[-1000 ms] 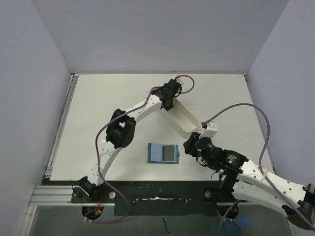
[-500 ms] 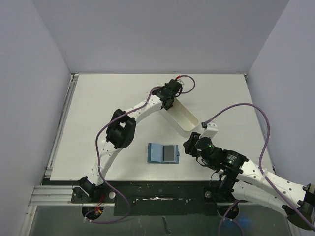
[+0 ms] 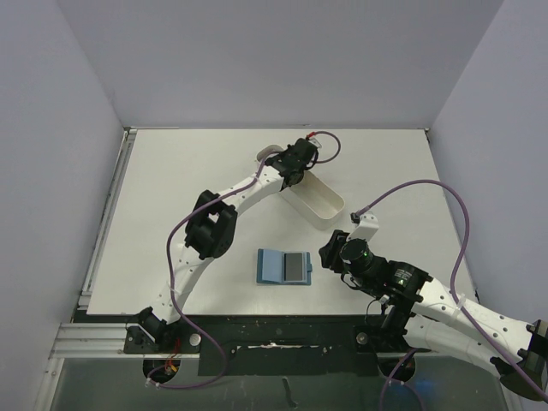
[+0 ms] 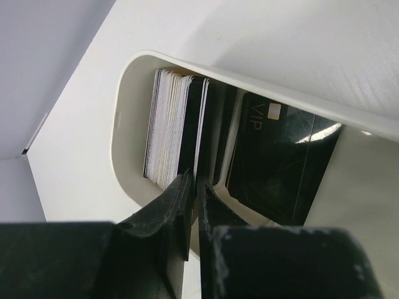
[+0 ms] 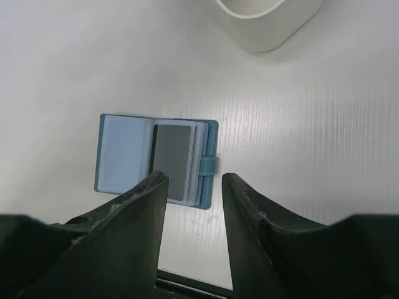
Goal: Put the credit cards into the card holder
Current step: Adjust the credit card in the storage box.
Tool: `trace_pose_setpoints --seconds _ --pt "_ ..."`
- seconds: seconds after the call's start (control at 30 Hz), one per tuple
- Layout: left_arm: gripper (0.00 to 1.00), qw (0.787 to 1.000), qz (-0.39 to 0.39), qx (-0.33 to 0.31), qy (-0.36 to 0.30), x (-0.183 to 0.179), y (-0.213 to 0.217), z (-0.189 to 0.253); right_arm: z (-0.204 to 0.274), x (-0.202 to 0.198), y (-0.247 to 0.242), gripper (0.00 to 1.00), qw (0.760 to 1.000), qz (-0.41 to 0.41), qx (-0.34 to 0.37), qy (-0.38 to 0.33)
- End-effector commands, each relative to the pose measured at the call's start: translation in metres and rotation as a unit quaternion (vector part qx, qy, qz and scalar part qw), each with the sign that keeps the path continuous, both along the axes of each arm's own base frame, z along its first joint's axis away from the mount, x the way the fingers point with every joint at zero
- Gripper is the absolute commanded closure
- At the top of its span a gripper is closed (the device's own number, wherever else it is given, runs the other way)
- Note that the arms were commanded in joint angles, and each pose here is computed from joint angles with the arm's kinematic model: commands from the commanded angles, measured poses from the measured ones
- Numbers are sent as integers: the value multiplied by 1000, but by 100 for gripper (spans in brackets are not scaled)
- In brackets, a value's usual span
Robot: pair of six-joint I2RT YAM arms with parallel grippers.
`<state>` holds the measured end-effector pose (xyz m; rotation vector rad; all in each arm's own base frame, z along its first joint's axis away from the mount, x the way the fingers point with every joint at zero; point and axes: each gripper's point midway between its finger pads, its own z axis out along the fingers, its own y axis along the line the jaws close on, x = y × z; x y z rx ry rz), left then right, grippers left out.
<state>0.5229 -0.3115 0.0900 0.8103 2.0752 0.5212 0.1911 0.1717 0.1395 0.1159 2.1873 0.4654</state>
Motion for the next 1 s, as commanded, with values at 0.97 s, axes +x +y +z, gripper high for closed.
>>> trace_pose_setpoints --seconds 0.97 --pt "100 978 0 -205 -32 -45 -28 143 30 7 11 59 998 -1 44 -34"
